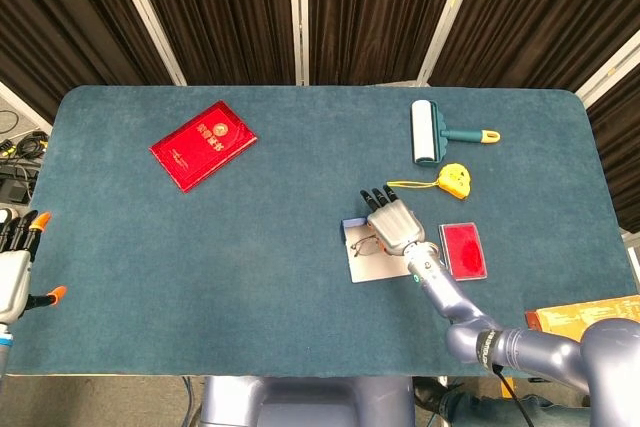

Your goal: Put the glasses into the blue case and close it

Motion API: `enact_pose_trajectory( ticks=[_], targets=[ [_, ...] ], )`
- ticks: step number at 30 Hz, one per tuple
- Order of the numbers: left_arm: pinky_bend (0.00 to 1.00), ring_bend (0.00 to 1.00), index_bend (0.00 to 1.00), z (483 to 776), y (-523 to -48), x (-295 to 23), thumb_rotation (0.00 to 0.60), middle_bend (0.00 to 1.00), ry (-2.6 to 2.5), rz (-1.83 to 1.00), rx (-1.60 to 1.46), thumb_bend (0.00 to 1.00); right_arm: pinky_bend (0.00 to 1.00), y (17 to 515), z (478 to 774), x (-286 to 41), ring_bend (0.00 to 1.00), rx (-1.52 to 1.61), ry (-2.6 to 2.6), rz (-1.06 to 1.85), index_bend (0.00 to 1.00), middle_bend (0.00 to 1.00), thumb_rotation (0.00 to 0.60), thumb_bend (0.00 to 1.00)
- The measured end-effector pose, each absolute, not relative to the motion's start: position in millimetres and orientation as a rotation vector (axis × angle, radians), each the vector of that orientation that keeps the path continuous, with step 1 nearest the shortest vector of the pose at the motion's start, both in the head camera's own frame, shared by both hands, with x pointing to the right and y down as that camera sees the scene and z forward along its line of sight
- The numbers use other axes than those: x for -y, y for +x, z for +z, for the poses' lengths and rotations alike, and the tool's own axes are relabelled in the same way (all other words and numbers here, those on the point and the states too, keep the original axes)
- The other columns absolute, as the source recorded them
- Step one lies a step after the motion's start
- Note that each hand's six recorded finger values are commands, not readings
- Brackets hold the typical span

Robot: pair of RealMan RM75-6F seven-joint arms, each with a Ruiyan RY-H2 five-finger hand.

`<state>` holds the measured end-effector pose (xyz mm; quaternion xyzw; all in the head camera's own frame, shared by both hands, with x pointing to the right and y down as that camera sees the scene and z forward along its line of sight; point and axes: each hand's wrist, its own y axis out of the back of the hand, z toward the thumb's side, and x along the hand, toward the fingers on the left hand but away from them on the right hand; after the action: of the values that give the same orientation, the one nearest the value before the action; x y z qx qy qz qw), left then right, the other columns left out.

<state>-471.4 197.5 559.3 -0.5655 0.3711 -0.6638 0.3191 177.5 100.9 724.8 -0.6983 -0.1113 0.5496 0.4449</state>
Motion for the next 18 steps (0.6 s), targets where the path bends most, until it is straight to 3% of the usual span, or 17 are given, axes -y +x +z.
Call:
enact_pose_trajectory(
  ticks=[12,15,18],
  targets=[
    [0.00,0.00,0.00,560.8,-472.0,-197.0,0.600,0.00,-1.483,-1.753,-0.976,0.00,0.00,183.4,730.7,-87.0,0.00,0.322,-1.692,1.403,0.62,0.00,0.600,0.37],
    [0.00,0.00,0.00,561.0,-471.9,-197.0,0.600,0.00,-1.483,-1.753,-0.975,0.00,0.00,184.3,731.9,-86.3,0.00,0.326,-1.684,1.414,0.54,0.00,0.600,0.35],
    [0.00,0.00,0.00,561.1,-472.0,-197.0,0.600,0.00,-1.484,-1.753,-0.975,0.00,0.00,184.3,732.8,-87.1,0.00,0.326,-1.683,1.423,0.42,0.00,0.600,0.25]
  ],
)
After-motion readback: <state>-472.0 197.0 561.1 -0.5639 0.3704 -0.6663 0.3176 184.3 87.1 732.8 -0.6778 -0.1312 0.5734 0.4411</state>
